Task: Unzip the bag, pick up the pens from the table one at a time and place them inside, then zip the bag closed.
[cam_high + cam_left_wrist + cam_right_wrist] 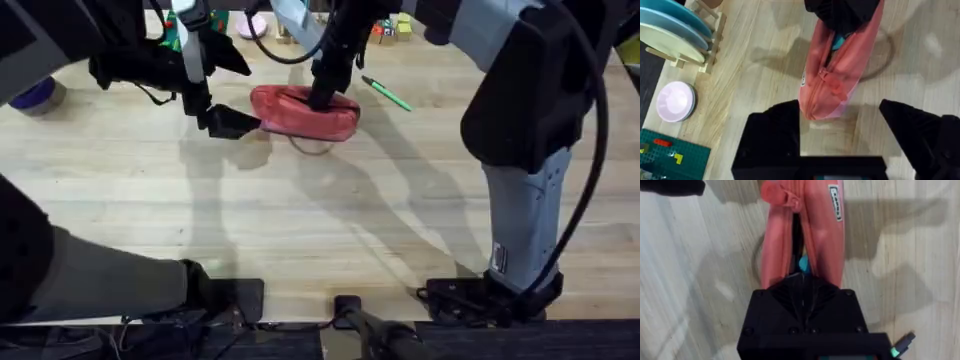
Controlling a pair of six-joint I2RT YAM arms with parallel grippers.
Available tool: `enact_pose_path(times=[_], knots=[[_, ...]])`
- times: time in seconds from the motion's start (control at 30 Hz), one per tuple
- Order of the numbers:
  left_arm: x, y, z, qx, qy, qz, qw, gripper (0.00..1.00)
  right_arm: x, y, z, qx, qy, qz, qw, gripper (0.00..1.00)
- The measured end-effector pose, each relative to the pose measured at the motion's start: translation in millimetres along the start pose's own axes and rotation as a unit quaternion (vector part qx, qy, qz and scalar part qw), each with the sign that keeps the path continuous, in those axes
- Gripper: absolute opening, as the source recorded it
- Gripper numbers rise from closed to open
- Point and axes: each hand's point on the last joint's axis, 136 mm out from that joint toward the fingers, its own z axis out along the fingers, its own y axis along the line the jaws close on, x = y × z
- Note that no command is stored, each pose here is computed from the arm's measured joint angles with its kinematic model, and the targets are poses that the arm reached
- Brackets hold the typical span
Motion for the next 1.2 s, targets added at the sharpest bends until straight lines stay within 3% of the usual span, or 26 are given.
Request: enact_pose_path(times=[0.07,0.13,0.3,0.33,1.2], knots=[[0.0,0.0,0.0,0.000,0.000,0.000,1.000,0.992,0.1,0.1,0.0,0.000,0.000,0.000,1.000,0.031],[0.0,0.0,0.0,0.000,0.000,0.000,1.000,0.993,0.3,0.5,0.0,-0.001,0.000,0.001,1.000,0.164],[0.0,0.0,0.0,0.000,0.000,0.000,1.000,0.993,1.9,2.1,0.0,-0.004,0.004,0.002,1.000,0.891],[0.0,0.0,0.0,0.000,0.000,0.000,1.000,0.993,2.4,2.7,0.0,-0.005,0.005,0.001,1.000,0.969],[0.0,-0.1,0.0,0.000,0.000,0.000,1.000,0.993,3.8,5.6,-0.6,-0.010,0.009,0.009,1.000,0.996]])
